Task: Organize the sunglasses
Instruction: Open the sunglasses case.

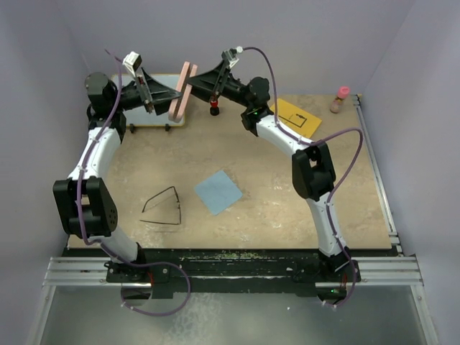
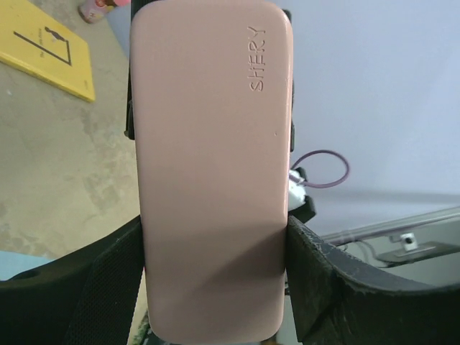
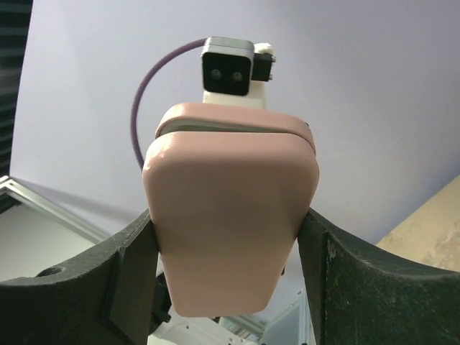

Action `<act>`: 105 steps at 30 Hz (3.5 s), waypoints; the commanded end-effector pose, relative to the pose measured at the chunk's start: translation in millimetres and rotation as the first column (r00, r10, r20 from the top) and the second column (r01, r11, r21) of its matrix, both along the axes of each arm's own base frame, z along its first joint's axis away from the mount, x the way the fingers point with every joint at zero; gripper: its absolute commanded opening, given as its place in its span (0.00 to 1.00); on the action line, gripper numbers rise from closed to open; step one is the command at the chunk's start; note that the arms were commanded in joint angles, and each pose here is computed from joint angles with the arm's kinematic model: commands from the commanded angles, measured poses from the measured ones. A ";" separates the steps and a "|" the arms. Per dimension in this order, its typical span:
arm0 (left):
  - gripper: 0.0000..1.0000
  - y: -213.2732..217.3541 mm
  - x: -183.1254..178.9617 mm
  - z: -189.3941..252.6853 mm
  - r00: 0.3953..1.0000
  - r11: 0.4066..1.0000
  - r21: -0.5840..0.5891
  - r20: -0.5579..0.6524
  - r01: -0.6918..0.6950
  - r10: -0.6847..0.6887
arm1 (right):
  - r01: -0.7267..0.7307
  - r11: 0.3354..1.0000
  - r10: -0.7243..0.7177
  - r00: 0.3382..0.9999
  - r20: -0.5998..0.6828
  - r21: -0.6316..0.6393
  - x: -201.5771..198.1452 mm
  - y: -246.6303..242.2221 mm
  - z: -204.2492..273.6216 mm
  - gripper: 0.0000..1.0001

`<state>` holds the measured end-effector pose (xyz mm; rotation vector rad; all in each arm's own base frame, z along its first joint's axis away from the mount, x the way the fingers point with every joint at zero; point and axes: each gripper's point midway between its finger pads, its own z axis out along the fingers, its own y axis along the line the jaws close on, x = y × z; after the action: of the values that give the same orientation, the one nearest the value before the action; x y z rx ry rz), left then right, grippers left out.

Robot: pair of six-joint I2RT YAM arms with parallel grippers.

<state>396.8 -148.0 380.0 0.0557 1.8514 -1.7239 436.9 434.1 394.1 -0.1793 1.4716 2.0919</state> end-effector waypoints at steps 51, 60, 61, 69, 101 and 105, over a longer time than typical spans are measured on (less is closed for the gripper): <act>0.04 76.4 -8.8 16.7 0.926 0.813 -0.505 -0.362 -0.288 0.103 | -0.303 0.916 0.240 0.940 0.244 0.263 -82.4 -7.0 -35.9 0.00; 0.04 76.9 -1.4 22.2 0.943 0.834 -0.487 -0.314 -0.260 0.110 | -0.304 0.921 0.260 0.946 0.194 0.244 -84.5 -7.0 -47.6 0.00; 0.05 75.5 -0.7 19.7 0.944 0.845 -0.468 -0.310 -0.259 0.117 | -0.307 0.923 0.266 0.944 0.193 0.232 -87.0 -7.9 -48.6 0.00; 0.04 61.7 -3.0 10.3 0.983 0.968 -0.201 -0.133 -0.148 0.123 | -0.205 0.979 0.202 0.975 0.096 0.020 -86.6 -70.5 -63.6 0.00; 0.04 -68.0 50.5 -126.6 0.838 0.833 0.101 -0.001 0.544 -0.546 | 0.280 0.305 -0.275 0.941 0.197 -0.910 -4.7 -248.3 -184.8 0.75; 0.04 -82.3 52.3 -139.2 0.822 0.818 0.112 0.021 0.564 -0.569 | 0.284 0.288 -0.293 0.935 0.198 -0.915 -11.1 -253.4 -186.4 0.77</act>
<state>480.8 -217.4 220.3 0.4037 2.0427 -2.0844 432.6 188.9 189.8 -0.2700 2.4000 0.7478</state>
